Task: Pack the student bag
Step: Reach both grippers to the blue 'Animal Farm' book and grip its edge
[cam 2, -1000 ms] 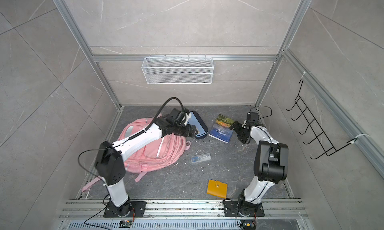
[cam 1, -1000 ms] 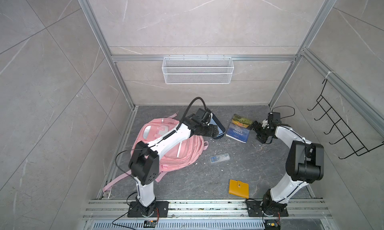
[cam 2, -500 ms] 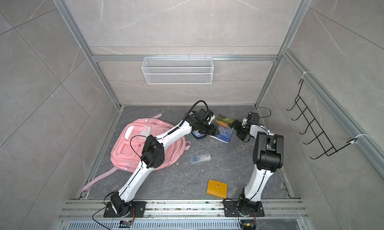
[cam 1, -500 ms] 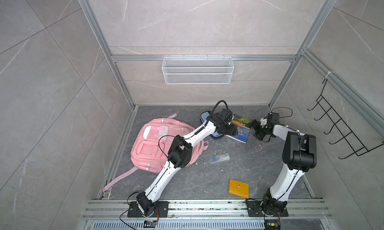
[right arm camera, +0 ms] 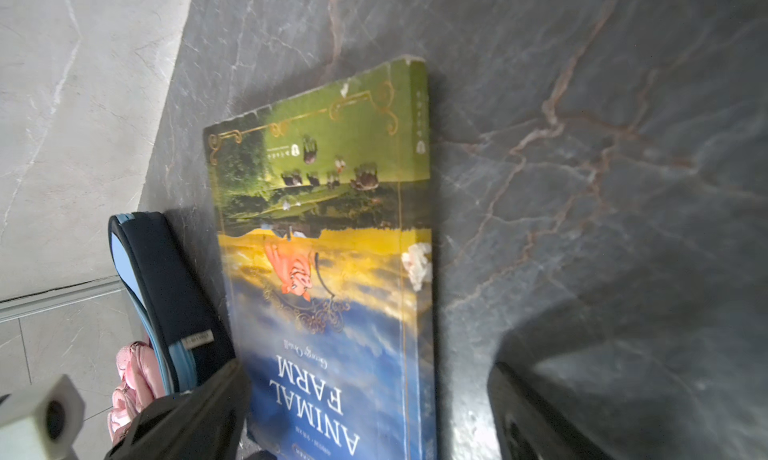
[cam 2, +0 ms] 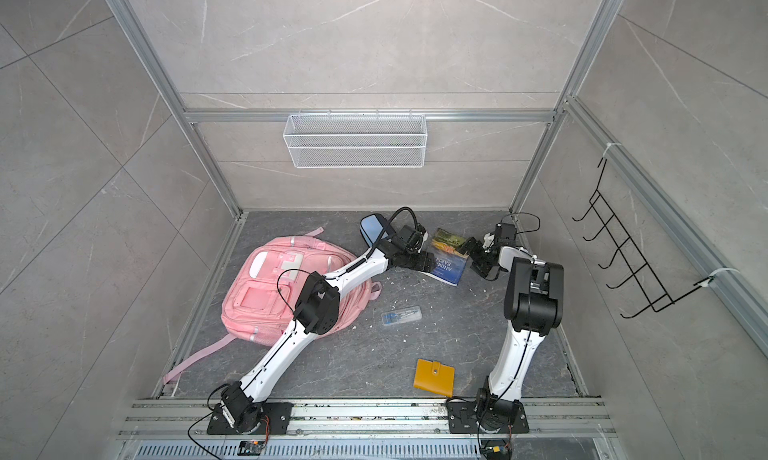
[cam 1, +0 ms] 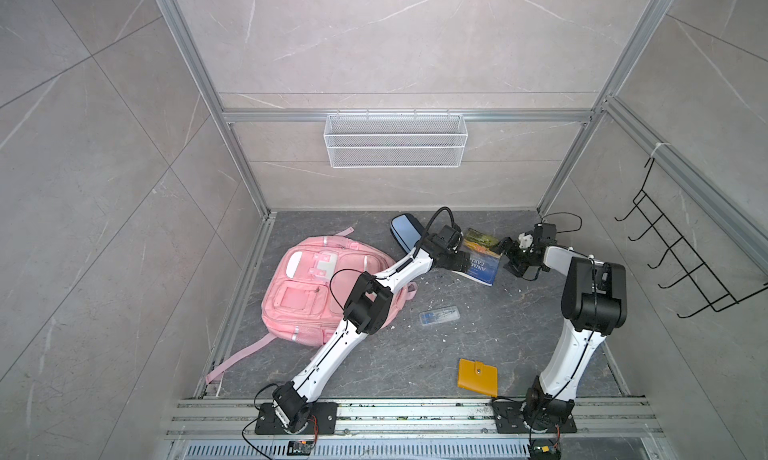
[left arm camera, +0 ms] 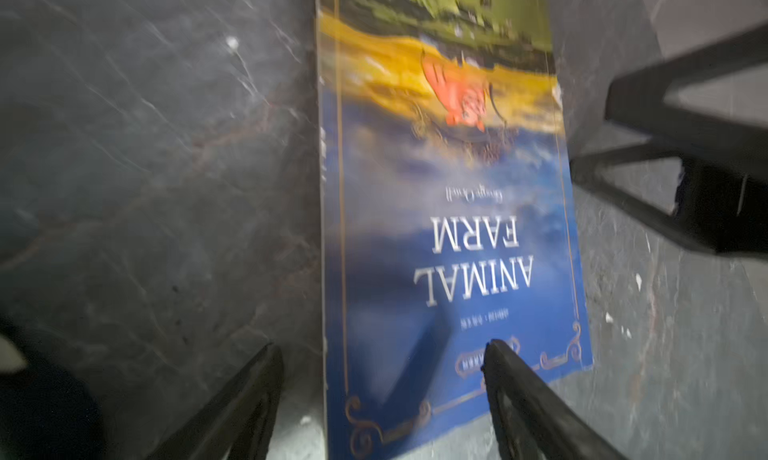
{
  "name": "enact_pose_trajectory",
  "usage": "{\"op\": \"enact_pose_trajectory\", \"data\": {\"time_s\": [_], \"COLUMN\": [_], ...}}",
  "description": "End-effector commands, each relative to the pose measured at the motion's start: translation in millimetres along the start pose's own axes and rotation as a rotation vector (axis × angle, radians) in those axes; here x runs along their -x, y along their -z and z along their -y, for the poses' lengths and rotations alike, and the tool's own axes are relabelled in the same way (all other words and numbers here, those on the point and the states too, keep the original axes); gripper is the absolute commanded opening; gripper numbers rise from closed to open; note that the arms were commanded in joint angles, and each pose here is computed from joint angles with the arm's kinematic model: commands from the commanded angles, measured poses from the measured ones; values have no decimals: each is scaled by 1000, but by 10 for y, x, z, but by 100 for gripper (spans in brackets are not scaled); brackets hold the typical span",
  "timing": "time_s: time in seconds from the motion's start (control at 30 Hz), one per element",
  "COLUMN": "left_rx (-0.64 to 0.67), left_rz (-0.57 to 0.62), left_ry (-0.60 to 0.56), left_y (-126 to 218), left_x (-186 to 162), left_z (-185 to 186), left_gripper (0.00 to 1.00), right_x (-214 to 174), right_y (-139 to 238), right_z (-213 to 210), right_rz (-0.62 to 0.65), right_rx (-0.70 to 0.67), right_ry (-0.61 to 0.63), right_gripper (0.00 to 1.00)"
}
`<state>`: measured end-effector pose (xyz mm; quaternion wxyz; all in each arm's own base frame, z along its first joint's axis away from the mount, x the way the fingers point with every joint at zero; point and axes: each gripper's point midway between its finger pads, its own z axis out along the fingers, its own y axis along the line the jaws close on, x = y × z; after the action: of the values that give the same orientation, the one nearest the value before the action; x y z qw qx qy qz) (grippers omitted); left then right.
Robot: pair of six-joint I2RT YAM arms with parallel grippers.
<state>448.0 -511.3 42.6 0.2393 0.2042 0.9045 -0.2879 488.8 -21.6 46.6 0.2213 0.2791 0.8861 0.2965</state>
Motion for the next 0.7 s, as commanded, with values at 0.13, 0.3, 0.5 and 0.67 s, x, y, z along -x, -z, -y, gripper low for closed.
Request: {"op": "enact_pose_trajectory", "data": {"time_s": [0.13, 0.3, 0.5, 0.67], "left_rx": [-124, -217, -277, -313], "left_rz": [-3, -13, -34, -37], "left_ry": [22, 73, 110, 119], "left_y": [-154, -166, -149, 14], "left_x": [-55, -71, -102, -81], "left_z": [117, 272, 397, 500], "left_gripper": [74, 67, 57, 55], "right_x": [-249, -459, -577, -538], "right_y": [-217, -241, -223, -67], "right_z": [97, 64, -47, -178], "right_rz": [-83, -112, -97, -43], "right_rx": [42, 107, 230, 263], "right_ry": [-78, -105, -110, -36], "right_gripper": [88, 84, 63, 25]}}
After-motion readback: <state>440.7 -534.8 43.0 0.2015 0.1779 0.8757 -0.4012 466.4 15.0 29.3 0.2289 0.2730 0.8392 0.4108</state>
